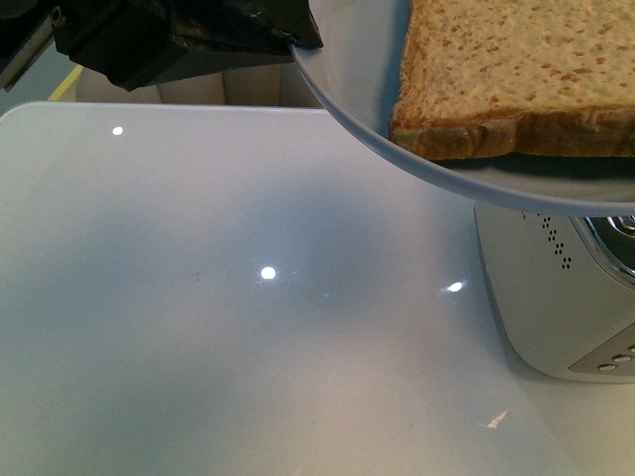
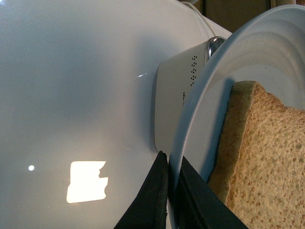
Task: Left arm holds plate, right arm toasts bread
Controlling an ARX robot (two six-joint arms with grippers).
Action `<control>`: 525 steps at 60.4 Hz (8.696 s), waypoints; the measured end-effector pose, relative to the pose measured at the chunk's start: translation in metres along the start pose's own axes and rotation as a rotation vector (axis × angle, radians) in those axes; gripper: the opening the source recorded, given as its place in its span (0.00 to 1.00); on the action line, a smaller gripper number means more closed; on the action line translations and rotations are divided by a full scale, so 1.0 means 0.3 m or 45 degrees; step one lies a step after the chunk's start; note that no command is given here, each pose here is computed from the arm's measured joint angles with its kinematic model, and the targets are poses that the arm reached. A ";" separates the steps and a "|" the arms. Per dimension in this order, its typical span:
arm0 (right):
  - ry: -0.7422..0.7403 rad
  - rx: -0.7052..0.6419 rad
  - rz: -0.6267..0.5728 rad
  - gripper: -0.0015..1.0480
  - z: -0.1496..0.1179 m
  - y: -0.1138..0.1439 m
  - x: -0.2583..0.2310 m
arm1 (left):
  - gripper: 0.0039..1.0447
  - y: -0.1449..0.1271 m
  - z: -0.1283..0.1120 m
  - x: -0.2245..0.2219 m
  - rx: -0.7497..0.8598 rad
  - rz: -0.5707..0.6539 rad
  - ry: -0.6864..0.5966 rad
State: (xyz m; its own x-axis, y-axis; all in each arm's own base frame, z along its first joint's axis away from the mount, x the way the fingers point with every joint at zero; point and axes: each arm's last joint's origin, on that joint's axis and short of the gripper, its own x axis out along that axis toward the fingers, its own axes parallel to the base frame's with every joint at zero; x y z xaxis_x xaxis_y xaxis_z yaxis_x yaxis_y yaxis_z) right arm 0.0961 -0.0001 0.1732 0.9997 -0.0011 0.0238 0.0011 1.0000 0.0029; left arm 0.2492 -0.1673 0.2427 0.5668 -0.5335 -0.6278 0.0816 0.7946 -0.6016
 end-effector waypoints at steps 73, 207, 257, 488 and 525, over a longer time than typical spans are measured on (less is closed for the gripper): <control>0.545 0.339 -0.071 0.92 0.280 0.041 0.143 | 0.03 -0.002 -0.001 0.000 0.001 -0.001 0.001; 1.041 0.725 -0.030 0.77 0.407 0.318 0.298 | 0.03 -0.002 -0.001 0.000 0.001 -0.002 0.001; 1.033 0.687 -0.015 0.77 0.420 0.332 0.324 | 0.03 -0.002 -0.001 0.000 0.001 -0.002 0.001; 0.624 -0.124 -0.326 0.02 0.803 0.062 0.282 | 0.03 -0.002 -0.001 0.000 -0.001 -0.002 0.002; 0.779 -0.256 -0.331 0.02 0.494 0.091 0.489 | 0.03 -0.002 -0.001 0.000 -0.001 -0.002 0.002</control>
State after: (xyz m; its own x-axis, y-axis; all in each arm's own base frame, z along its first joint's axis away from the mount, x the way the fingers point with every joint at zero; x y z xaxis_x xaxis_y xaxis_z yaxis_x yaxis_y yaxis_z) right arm 0.2392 0.0267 0.3250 0.8000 -0.2978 -0.5210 0.1872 0.9487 -0.2548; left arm 0.2489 -0.1679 0.2428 0.5655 -0.5352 -0.6275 0.0822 0.7936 -0.6028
